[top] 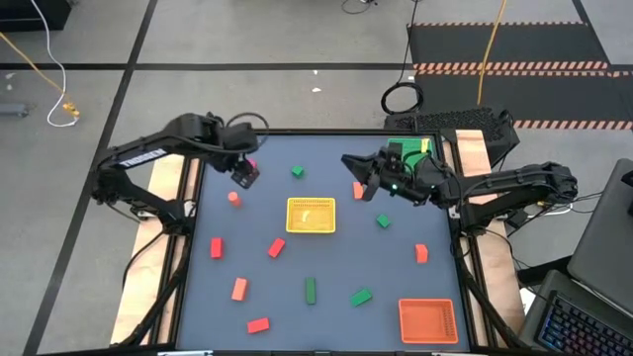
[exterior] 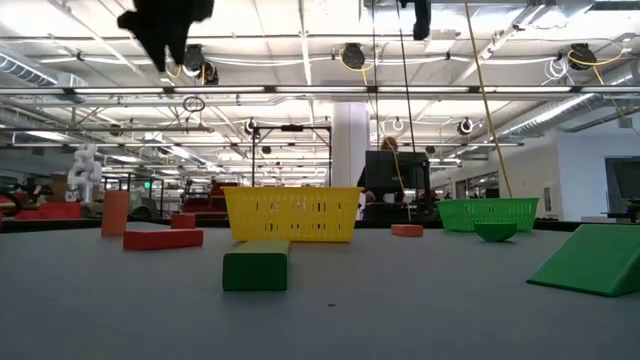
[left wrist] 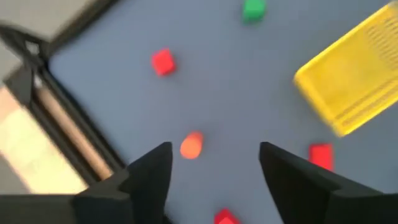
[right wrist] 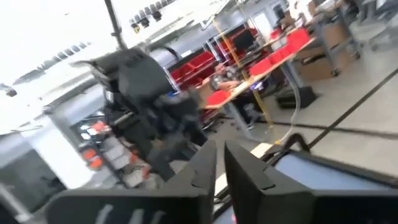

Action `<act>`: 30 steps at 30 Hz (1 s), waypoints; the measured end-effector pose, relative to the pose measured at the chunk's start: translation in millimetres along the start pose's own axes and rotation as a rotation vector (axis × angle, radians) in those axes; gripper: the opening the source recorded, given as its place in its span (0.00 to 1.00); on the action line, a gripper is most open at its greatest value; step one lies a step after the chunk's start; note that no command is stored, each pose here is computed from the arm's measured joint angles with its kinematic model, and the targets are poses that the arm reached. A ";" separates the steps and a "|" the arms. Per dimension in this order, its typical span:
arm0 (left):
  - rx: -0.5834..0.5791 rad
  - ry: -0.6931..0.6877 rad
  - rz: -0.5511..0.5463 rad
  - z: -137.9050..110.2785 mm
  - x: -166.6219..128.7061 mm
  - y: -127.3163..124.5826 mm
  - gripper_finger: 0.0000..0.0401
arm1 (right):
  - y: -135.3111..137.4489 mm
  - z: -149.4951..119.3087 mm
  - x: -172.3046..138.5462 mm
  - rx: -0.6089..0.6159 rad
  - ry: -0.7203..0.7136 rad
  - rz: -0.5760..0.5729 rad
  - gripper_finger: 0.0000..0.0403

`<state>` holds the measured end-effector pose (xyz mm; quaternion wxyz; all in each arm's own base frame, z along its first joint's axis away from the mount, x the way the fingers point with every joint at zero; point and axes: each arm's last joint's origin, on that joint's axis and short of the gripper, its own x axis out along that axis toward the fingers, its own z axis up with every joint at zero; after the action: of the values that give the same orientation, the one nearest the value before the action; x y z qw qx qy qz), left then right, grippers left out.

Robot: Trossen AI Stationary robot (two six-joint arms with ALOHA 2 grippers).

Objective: Sort & place blocks by color
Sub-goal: Put the orange block into the yellow basket

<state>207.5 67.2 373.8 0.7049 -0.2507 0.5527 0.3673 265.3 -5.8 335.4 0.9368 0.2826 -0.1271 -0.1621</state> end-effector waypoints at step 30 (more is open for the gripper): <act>-0.413 0.303 0.094 -36.4 128.3 -5.3 0.65 | 55.8 150.1 6.2 -0.382 0.113 0.198 0.57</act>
<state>205.4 67.2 240.3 0.5300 -0.4156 0.5764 0.4627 234.4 -37.4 489.4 0.9904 0.0949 -0.0684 -0.0744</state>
